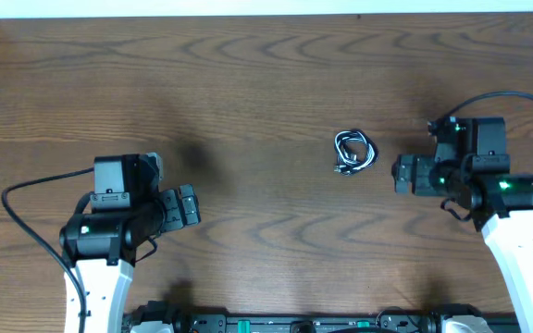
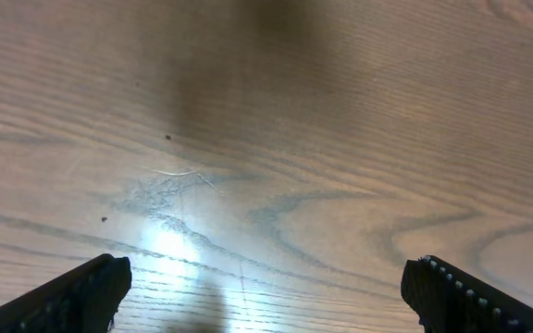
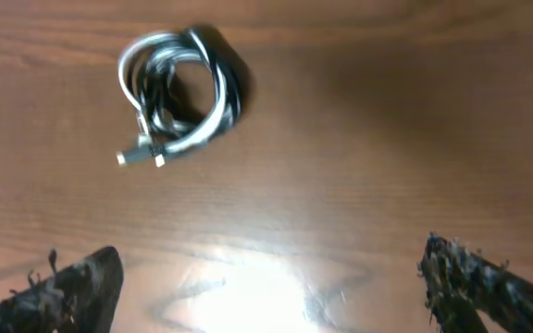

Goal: Untangle cables
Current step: 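Move both grippers toward the tangled black and white cable bundle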

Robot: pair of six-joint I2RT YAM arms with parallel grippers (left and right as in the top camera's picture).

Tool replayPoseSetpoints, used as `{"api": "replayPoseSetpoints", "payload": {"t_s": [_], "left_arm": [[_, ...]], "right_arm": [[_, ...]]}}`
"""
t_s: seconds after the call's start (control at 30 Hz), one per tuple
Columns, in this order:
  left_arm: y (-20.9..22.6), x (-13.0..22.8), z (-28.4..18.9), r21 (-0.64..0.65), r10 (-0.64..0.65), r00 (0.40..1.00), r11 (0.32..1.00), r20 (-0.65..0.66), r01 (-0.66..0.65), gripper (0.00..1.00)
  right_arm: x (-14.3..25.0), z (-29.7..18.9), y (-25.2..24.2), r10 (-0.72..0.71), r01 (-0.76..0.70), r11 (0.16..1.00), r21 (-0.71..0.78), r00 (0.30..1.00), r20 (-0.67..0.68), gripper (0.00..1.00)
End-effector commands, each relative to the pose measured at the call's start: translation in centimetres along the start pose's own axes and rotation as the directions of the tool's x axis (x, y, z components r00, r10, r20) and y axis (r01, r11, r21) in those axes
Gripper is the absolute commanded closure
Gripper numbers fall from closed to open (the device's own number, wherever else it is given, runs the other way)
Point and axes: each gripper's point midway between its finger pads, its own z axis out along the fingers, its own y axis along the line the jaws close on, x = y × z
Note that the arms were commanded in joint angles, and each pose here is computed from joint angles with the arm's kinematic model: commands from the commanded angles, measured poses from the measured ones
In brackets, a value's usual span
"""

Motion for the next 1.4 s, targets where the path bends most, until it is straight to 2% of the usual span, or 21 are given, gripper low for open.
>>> {"api": "replayPoseSetpoints", "payload": {"t_s": [0.0,0.03,0.07,0.17,0.27,0.43,0.57,0.87,1.0,1.1,1.2,1.27,1.37], "left_arm": [[-0.7,-1.0,-0.1,0.035,-0.115,0.993,0.993,0.017,0.115,0.02],[-1.2,-1.4,0.0,0.064,-0.127,0.992,0.990,0.020,0.125,0.02],[-1.6,-1.6,0.1,0.086,-0.135,0.991,0.987,0.022,0.133,0.02],[-2.8,-2.2,0.2,0.152,-0.132,0.991,0.980,0.025,0.127,0.02],[-2.9,-2.4,0.4,0.156,-0.129,0.991,0.980,0.026,0.123,0.02],[-3.1,-2.3,0.5,0.157,-0.118,0.993,0.981,0.017,0.114,0.02],[-3.8,-2.0,0.6,0.167,-0.090,0.996,0.982,0.010,0.088,0.02],[-5.5,-1.1,0.7,0.193,-0.020,1.000,0.981,-0.009,0.021,0.02],[-6.1,-0.8,0.7,0.201,0.002,1.000,0.980,-0.015,0.001,0.02],[-6.3,-0.7,0.7,0.202,0.013,1.000,0.979,-0.016,-0.009,0.01],[-6.3,-0.7,0.7,0.202,0.014,1.000,0.979,-0.015,-0.011,0.01],[-6.3,-0.8,0.7,0.202,0.015,1.000,0.979,-0.010,-0.013,0.01],[-6.4,-1.1,0.7,0.207,0.016,1.000,0.978,0.004,-0.016,0.01]], "right_arm": [[-1.7,0.5,0.5,-0.003,0.004,1.000,-0.015,0.998,0.055,0.01],[-2.3,0.9,0.1,0.008,-0.008,1.000,0.003,0.997,0.071,0.01],[-2.7,1.3,-0.4,0.029,-0.031,0.999,0.031,0.996,0.081,0.05],[-3.0,3.1,-1.2,0.066,-0.071,0.995,0.066,0.995,0.069,0.35],[-2.7,5.2,-1.3,0.077,-0.079,0.994,0.070,0.997,0.027,0.51],[-2.1,9.0,-0.4,0.076,-0.076,0.997,0.011,0.996,-0.038,0.49],[-2.1,12.2,0.7,0.056,-0.058,0.998,-0.030,0.997,-0.054,0.43],[-1.1,16.8,3.0,0.013,-0.022,0.994,-0.105,0.996,-0.085,0.49],[0.1,18.1,3.5,0.017,-0.030,0.994,-0.108,0.992,-0.123,0.61],[1.1,18.7,4.4,0.003,-0.025,0.990,-0.140,0.988,-0.157,0.80],[1.8,18.2,7.3,-0.023,-0.028,0.963,-0.267,0.982,-0.188,0.94],[2.3,17.5,9.6,-0.048,-0.034,0.928,-0.371,0.977,-0.208,0.99],[3.6,16.4,12.7,-0.097,-0.034,0.874,-0.485,0.965,-0.243,0.99]]}}
